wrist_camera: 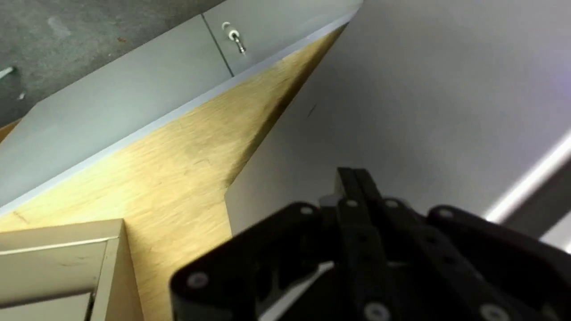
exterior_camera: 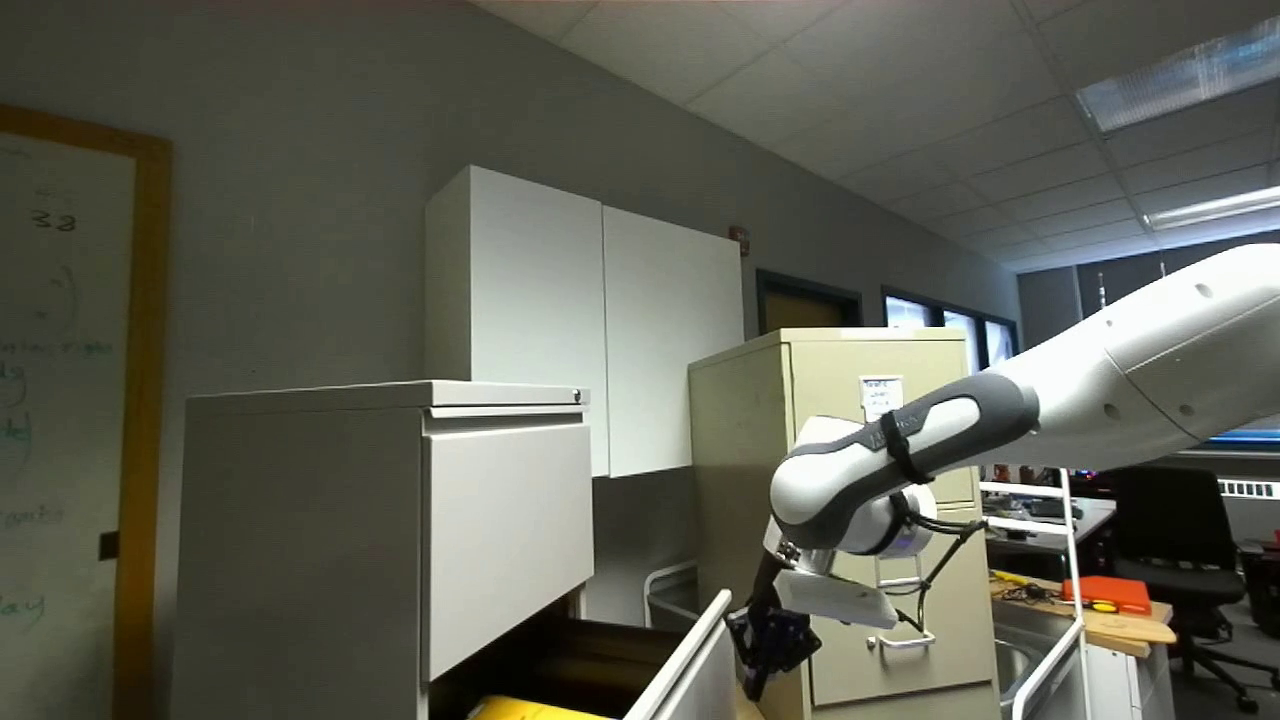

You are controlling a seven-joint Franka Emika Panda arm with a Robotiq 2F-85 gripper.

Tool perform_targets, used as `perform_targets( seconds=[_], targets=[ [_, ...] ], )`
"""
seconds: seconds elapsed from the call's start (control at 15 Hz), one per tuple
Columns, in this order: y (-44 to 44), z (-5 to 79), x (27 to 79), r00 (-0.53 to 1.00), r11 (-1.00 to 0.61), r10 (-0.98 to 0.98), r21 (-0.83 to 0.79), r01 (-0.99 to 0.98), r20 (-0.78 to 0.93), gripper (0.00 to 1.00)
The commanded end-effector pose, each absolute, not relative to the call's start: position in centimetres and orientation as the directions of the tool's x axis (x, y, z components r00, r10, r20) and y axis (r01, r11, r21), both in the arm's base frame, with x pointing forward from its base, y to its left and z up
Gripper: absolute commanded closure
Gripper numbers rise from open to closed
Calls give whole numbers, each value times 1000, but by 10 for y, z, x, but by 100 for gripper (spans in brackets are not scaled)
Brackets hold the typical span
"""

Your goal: Close the bottom drawer of the file cabinet

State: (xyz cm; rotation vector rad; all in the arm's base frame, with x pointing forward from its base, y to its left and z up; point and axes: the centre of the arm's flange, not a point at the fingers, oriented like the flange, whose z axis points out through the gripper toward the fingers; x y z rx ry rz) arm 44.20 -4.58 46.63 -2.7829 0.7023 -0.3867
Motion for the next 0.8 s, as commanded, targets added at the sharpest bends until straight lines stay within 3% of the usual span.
perform_targets(
  seconds=[0.0,0.27,0.73],
  targets=[
    [-28,481,473,802,-768,-577,-434,-470,152,100],
    [-3,499,510,787,-710,-599,-550,-439,145,100],
    [12,491,566,778,-654,-621,-611,-447,96,100]
  ],
)
